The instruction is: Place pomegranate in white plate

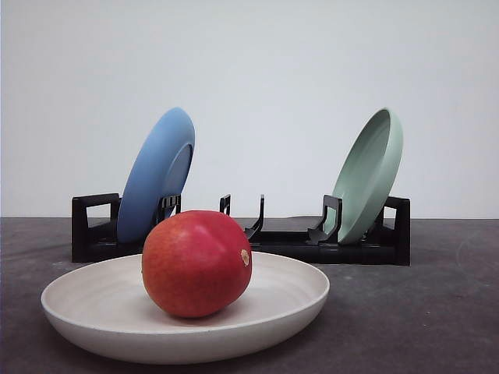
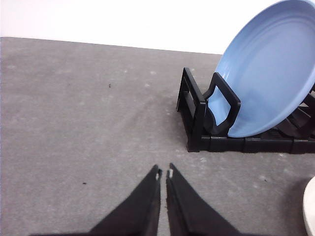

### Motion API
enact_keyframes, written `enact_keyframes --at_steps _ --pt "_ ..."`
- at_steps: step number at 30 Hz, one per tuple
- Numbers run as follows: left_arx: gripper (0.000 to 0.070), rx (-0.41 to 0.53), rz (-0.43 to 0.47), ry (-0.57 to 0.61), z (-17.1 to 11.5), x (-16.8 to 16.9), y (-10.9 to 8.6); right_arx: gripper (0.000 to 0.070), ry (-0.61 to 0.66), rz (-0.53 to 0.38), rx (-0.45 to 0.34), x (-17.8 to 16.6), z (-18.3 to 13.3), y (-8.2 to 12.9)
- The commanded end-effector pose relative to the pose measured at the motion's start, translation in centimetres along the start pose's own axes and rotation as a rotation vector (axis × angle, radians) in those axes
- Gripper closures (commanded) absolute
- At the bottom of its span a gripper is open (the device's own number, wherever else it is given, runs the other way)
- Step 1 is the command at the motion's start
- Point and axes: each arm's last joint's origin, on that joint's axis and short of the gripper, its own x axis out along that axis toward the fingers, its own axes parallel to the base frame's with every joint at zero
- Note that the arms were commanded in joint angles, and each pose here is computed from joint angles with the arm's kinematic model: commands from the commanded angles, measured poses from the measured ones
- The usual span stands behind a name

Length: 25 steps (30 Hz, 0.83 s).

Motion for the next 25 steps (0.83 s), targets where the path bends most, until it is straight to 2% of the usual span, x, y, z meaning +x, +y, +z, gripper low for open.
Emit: enact_keyframes --at_steps 1,25 --pt "0.0700 -0.001 0.005 0.012 -0.36 0.09 0.06 0.0684 -0.006 -0.001 0.010 0.04 -0.05 -0.01" --pt "0.0700 -0.001 0.005 0.012 -0.36 0.09 0.06 0.0684 -0.006 -0.001 0.010 0.04 -0.05 -0.01"
